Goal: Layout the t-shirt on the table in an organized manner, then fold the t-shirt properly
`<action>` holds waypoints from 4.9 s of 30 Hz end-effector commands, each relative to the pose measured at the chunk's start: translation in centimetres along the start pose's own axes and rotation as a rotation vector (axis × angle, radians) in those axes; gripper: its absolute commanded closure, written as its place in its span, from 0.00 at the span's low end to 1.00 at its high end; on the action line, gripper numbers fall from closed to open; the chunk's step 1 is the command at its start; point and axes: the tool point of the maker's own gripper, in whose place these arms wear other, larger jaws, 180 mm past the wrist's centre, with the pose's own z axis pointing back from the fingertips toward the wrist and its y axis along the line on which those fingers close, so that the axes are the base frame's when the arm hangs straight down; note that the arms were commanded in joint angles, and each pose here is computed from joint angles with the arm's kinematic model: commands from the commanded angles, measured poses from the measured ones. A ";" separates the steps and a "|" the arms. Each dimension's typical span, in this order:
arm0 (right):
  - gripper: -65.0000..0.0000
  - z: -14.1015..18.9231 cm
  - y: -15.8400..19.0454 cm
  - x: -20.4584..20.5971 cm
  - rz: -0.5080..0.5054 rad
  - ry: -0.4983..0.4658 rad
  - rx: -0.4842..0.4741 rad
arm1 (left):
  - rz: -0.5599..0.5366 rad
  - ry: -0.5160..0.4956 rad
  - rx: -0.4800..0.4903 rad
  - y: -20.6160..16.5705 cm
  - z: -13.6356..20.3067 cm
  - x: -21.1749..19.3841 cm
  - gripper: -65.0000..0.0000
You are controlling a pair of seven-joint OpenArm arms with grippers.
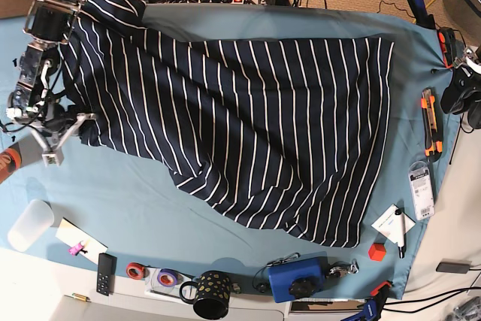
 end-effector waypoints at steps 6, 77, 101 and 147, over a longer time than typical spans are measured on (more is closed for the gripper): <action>0.79 -1.1 2.8 0.9 0.037 -0.008 0.067 | -0.031 -0.053 -0.019 -0.5 0.3 1.8 0.68; 0.45 3.7 6.1 8.6 0.231 -0.061 -0.040 | -0.029 -0.053 -0.025 -0.6 0.4 1.8 0.68; 1.00 0.7 7.8 3.2 0.116 0.156 0.114 | -0.029 -0.064 -0.025 -0.6 0.4 2.0 0.68; 1.00 13.7 17.0 -8.9 0.737 0.098 0.507 | -0.029 -0.062 -0.024 -0.5 0.4 2.0 0.68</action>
